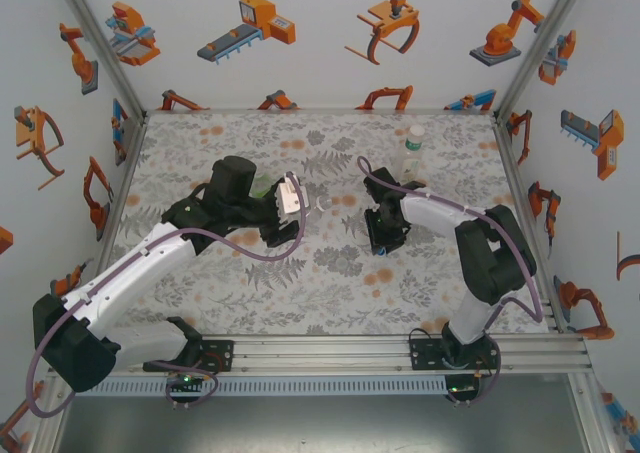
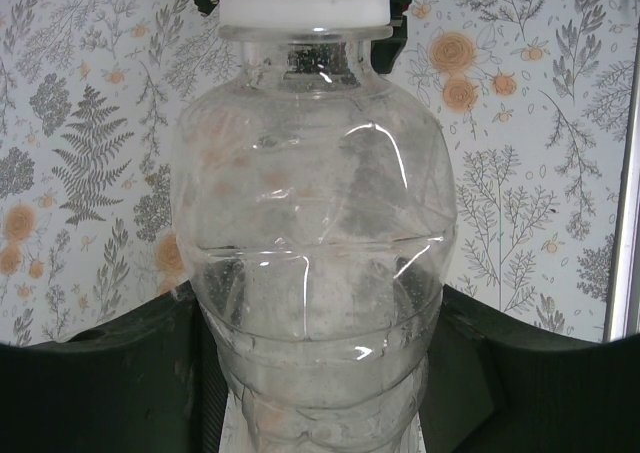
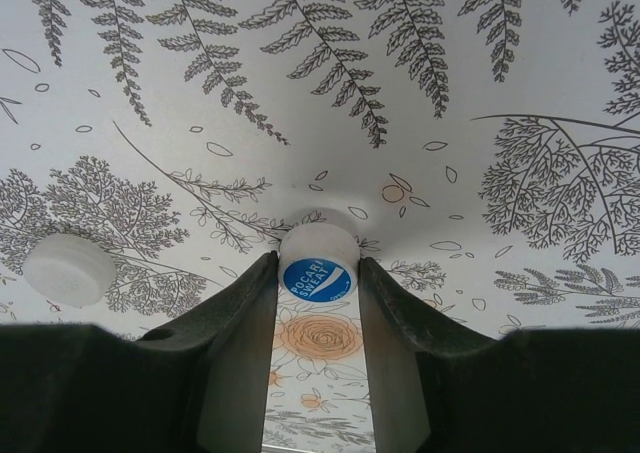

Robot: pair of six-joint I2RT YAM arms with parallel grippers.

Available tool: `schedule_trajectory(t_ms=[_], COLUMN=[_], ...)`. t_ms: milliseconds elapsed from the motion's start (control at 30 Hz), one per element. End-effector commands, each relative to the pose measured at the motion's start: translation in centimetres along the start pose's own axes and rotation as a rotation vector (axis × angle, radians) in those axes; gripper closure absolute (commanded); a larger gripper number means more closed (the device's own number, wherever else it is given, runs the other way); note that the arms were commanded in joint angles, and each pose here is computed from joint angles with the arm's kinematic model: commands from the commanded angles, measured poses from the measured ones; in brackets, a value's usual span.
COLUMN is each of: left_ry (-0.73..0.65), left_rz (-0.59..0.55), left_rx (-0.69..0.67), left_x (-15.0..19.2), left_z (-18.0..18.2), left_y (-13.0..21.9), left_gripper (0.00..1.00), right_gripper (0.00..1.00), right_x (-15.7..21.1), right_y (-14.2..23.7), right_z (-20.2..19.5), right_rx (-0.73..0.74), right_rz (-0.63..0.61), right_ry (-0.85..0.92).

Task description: Screw on the bottle caps

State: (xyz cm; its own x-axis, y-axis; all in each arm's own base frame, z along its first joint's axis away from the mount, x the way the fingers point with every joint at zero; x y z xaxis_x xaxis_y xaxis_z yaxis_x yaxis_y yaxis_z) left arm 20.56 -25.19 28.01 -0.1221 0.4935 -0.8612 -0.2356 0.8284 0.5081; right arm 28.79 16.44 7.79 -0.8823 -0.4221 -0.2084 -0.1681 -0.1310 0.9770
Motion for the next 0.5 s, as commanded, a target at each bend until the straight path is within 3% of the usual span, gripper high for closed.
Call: schedule_trajectory(t_ms=[0,233,467], left_ry=[-0.001,-0.002,-0.007], left_rz=[-0.028,-0.028,-0.019], left_rx=[0.019,0.018,0.018], left_x=[-0.7,-0.7,-0.6], left_z=[-0.2,-0.2,-0.2], left_y=[0.3,0.3,0.3], left_gripper=[1.0,1.0,1.0], right_gripper=[0.65,0.73,0.77], right_x=[-0.4,-0.6,-1.8], right_y=[0.2,1.6,5.7], right_z=[-0.5,-0.4,0.8], right_rx=[0.023,0.021,-0.064], right_rz=[-0.013,-0.047,-0.208], right_ry=[0.002,0.006,0.066])
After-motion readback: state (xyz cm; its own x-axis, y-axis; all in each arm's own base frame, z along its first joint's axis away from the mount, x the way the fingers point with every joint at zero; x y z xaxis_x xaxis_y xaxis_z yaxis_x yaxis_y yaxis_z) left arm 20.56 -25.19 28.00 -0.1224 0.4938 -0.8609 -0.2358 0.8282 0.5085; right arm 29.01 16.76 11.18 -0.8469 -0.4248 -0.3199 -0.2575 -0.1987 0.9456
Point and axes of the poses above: each hand's point on the last joint's axis, 136 mm out from that joint toward the fingers, its own y axis back along the fingers, its own z axis along the line the jaws close on, x = y × z, the point moved 5 cm from there along y, back along the fingers, and after that the axes turned 15 degrees about y, right-handed, at the moved point
